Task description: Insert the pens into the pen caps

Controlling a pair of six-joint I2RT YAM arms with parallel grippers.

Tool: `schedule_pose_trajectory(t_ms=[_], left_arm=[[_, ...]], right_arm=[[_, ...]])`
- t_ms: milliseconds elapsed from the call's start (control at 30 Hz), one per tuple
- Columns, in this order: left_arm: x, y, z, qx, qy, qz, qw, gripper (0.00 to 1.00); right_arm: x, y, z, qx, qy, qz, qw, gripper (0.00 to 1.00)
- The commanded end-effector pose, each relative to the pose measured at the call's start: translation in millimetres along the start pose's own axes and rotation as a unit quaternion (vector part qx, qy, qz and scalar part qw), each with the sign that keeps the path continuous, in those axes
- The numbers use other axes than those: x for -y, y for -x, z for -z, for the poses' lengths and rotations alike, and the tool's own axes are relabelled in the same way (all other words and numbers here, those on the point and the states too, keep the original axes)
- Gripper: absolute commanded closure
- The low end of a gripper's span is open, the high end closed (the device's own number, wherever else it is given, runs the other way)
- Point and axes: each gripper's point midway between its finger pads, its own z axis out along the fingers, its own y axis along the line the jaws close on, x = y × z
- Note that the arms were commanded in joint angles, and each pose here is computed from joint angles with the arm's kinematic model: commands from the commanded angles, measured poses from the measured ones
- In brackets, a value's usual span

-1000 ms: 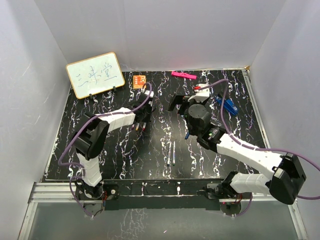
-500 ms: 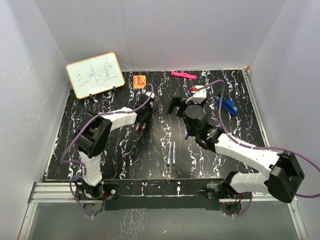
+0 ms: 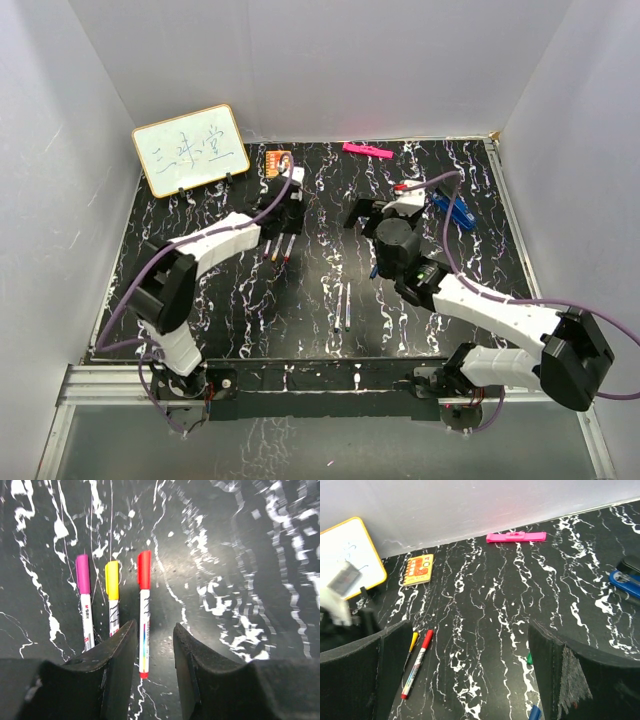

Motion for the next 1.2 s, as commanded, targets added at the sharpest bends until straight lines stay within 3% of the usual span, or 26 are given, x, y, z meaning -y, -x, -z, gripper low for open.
schedule_pose_trajectory(t_ms=[0,67,167,267,500,633,1167], left_arm=[[15.1,35.6,42.6,0.051,-0.057,0.012,0.997,0.66],[23.4,29.4,49.4,0.045,-0.083,0.016,0.995,0.66],[43.1,11.9,62.0,0.033,-0.114,-0.001,0.993,0.66],[66.2,-15.3,73.7,0.009,-0.132,-0.036,0.991,0.66],[100.1,-75.2,101.0,-0.042,-0.145,-0.114,0.982,0.60],[111.5,-91.9,112.3,-0.062,-0.150,-0.136,0.977,0.51],[135.6,-141.0,99.8,-0.108,-0.151,-0.167,0.968,0.43]], right_arm=[[11.7,33.7,2.4,0.060,-0.023,-0.040,0.997,0.02],[15.5,33.2,1.9,0.060,-0.028,-0.036,0.997,0.03],[17.5,32.0,-0.6,0.059,-0.016,-0.031,0.998,0.26],[22.1,34.5,-5.9,0.060,-0.001,-0.046,0.997,0.39],[51.3,40.0,-16.2,0.057,-0.046,-0.039,0.997,0.43],[59.5,29.5,-19.8,0.037,-0.067,-0.032,0.997,0.42],[60.8,15.3,-21.8,0.016,-0.068,-0.040,0.997,0.45]])
